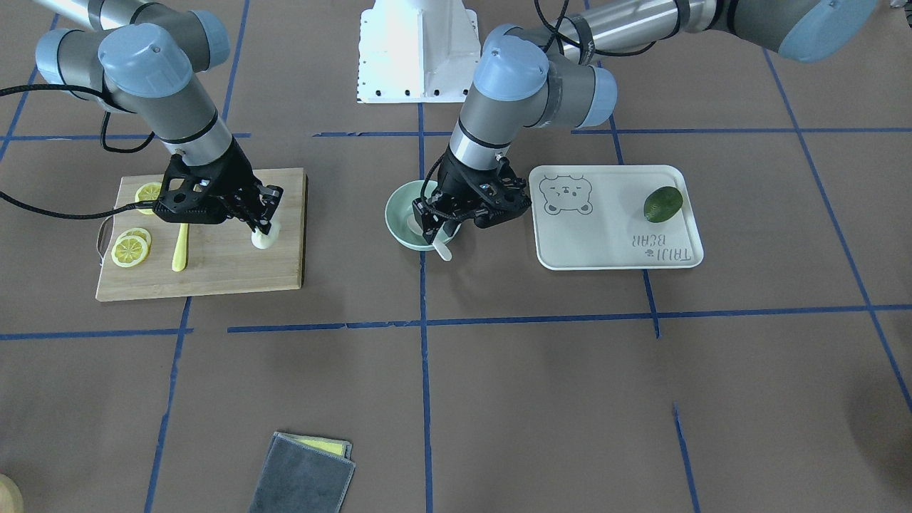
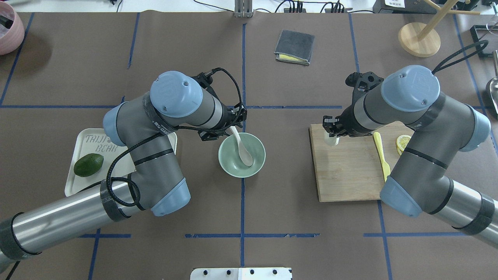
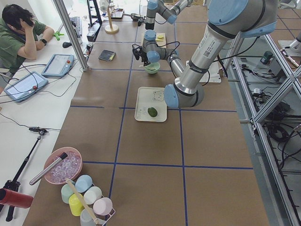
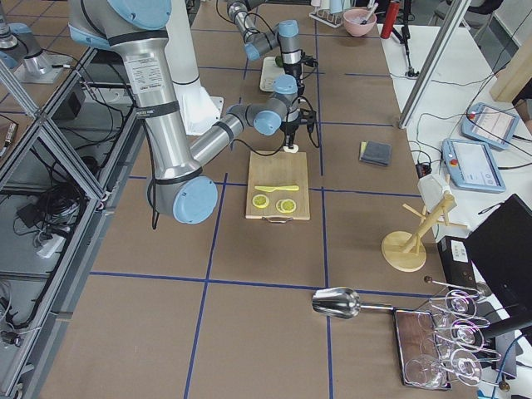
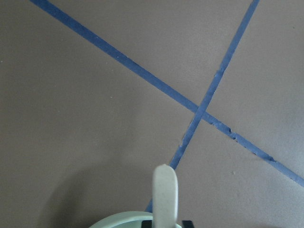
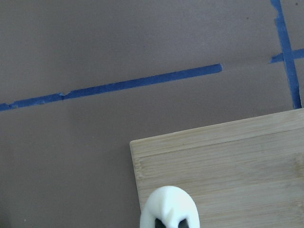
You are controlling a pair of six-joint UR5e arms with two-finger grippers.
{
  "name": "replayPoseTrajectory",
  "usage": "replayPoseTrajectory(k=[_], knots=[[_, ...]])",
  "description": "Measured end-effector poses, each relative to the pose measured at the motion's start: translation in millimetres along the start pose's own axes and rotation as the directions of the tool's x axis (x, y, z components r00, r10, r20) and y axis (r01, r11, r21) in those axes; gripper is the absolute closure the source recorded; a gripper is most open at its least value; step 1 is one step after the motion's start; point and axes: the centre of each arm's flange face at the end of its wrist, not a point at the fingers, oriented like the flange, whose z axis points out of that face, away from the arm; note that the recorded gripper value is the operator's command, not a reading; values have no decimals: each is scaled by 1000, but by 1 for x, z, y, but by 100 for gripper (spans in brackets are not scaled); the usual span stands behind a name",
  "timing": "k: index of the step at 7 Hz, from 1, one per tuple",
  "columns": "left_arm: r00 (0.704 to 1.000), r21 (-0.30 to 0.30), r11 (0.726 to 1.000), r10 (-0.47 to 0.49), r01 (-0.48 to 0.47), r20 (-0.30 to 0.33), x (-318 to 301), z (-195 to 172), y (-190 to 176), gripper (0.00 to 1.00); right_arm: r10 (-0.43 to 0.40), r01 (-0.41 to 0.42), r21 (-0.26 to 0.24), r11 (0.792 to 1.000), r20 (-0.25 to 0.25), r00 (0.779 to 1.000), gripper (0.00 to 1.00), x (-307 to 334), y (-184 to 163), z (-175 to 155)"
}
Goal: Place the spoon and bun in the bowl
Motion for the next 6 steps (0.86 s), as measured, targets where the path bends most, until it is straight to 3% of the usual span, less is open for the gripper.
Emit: replayPoseTrajectory(k=[2,3,6], knots=[[998,15,998,68,-68,20,-10,-25,-8,0,-10,10,17,1000,44,999,100,-22,0,-18],[990,39,991,128,-131,64,-20,-46,-24,0,-19,17,22,1000,73,997,100,-43,1,-26],[926,99,932,326,-349,189,-79,-109,-96,0,-38,39,-5,999,142,989,100,-116,36,-23]])
